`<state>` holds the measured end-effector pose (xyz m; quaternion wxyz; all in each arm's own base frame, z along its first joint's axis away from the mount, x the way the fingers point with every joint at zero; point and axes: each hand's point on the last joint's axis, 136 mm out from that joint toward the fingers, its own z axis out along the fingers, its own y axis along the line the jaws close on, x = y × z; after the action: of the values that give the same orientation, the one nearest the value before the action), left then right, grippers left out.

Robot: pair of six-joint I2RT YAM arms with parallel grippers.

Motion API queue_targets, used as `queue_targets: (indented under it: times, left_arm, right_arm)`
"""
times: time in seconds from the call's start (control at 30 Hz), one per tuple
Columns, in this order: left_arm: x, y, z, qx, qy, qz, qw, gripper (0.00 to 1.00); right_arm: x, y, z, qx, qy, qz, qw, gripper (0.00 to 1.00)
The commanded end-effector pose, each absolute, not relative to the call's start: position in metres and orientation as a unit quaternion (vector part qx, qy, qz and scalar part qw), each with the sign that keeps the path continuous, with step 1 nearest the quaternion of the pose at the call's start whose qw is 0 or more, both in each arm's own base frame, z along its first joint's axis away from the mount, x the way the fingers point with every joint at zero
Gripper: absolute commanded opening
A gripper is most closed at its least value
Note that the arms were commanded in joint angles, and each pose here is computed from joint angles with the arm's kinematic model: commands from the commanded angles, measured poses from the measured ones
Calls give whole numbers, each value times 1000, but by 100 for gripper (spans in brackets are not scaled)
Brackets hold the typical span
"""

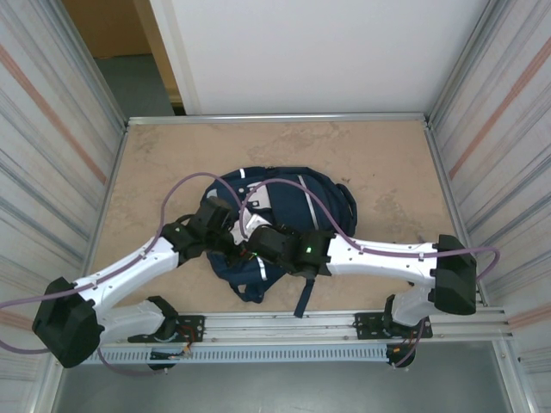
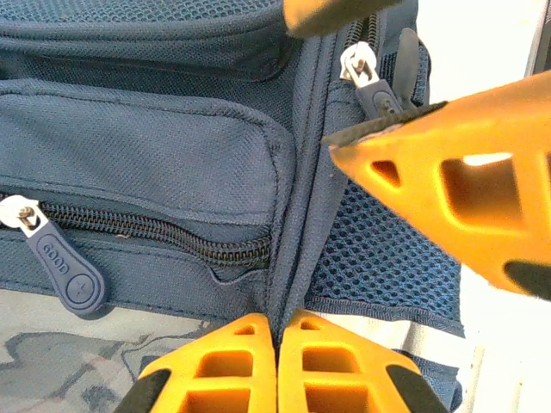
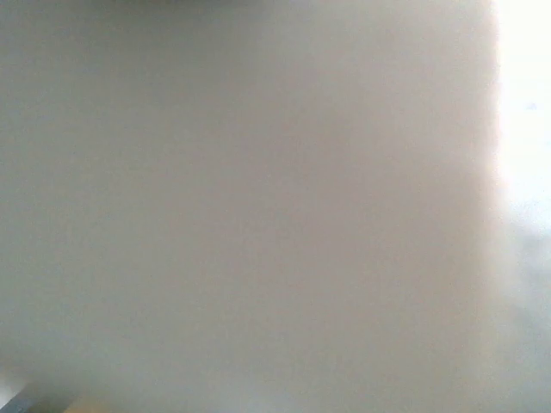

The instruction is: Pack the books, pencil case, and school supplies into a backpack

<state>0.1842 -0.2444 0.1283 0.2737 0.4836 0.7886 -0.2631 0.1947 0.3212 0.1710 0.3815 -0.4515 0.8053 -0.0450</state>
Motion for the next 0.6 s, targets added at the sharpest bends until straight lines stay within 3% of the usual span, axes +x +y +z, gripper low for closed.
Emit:
queue_targets:
  times: [0.0,0.07,0.1,0.17,0.27,0.47,0.57]
  left_arm:
    - [191,-257,164,478,754,-303,333,0]
    - [192,-256,166,473,755,-307,334,0]
    - [192,-256,168,473,755,-307,335,0]
    - [190,-257,170,476,751,-312,336,0]
    - [189,-258,174,480,746,-317,336,0]
    - [187,-259,173,482,745,-322,330,0]
    - [186,-260,176,482,744,-325,328,0]
  right_arm:
    - [190,296,172,-430,831,-48,351,26]
    - [185,289,169,-417,844,-32,335,25]
    - [180,288,168,-416,849,-18,325,29]
    - [163,296,163,-427,855,34,292,49]
    - [152,307,161,-424,860,78,274,58]
    - [181,297,159,-398,866,-18,303,59]
    - [191,286,159,-385,870,-88,294,52]
